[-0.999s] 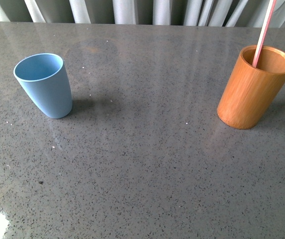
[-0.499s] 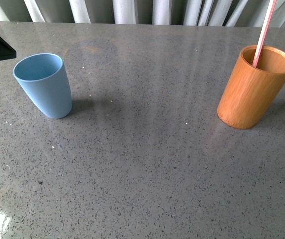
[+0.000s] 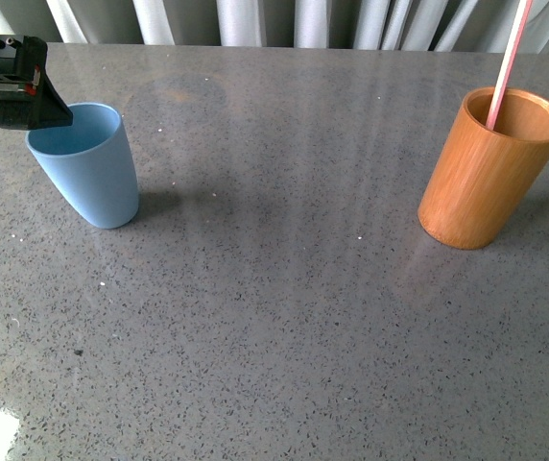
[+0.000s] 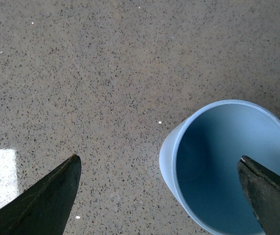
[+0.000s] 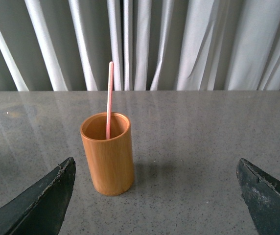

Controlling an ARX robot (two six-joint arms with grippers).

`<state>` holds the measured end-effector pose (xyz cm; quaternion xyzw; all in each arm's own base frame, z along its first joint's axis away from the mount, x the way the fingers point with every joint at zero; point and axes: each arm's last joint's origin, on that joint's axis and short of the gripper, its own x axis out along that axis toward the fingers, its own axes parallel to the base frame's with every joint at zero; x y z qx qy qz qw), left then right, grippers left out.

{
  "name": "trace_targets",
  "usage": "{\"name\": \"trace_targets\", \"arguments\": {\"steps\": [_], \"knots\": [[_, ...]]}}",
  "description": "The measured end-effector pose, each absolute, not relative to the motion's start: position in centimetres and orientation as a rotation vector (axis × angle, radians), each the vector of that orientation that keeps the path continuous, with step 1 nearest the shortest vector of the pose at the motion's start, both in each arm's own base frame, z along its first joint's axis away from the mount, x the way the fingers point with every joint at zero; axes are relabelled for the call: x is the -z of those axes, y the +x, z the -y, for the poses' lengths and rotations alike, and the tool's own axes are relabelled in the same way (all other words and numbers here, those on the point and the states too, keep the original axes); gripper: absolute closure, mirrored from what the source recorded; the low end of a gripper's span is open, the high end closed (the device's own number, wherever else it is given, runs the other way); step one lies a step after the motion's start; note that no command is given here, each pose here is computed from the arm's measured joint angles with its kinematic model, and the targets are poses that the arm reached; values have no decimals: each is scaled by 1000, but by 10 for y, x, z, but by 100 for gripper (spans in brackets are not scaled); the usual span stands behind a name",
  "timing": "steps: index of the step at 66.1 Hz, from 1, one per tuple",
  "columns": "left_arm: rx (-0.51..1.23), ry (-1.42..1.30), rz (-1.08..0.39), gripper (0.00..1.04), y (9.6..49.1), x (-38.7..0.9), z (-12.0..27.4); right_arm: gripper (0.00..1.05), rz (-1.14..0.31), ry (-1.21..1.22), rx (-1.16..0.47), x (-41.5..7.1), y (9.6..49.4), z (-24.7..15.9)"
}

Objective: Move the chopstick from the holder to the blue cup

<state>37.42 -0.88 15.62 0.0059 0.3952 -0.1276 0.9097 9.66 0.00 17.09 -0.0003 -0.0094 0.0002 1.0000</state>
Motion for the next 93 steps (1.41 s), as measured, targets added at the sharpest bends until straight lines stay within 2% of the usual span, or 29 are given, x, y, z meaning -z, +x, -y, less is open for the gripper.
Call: {"name": "trace_targets", "arguments": {"steps": [53,58,68,86,90,93], "knots": [[257,38,-896,9,386,-141,19,9,19,-1,0,-171,97,0],[256,40,-903,17,386,-140,19,9,19,-1,0,-171,97,0],[252,47,-910,42,385,-140,21,9,19,-1,0,-171,97,0],[248,59,-929,81,386,-141,25,9,19,-1,0,-171,97,0],[242,69,-941,96,385,-142,28,9,19,-1,0,-171,97,0],[247,72,-948,102,386,-143,30,9,19,-1,0,-171,97,0]]}}
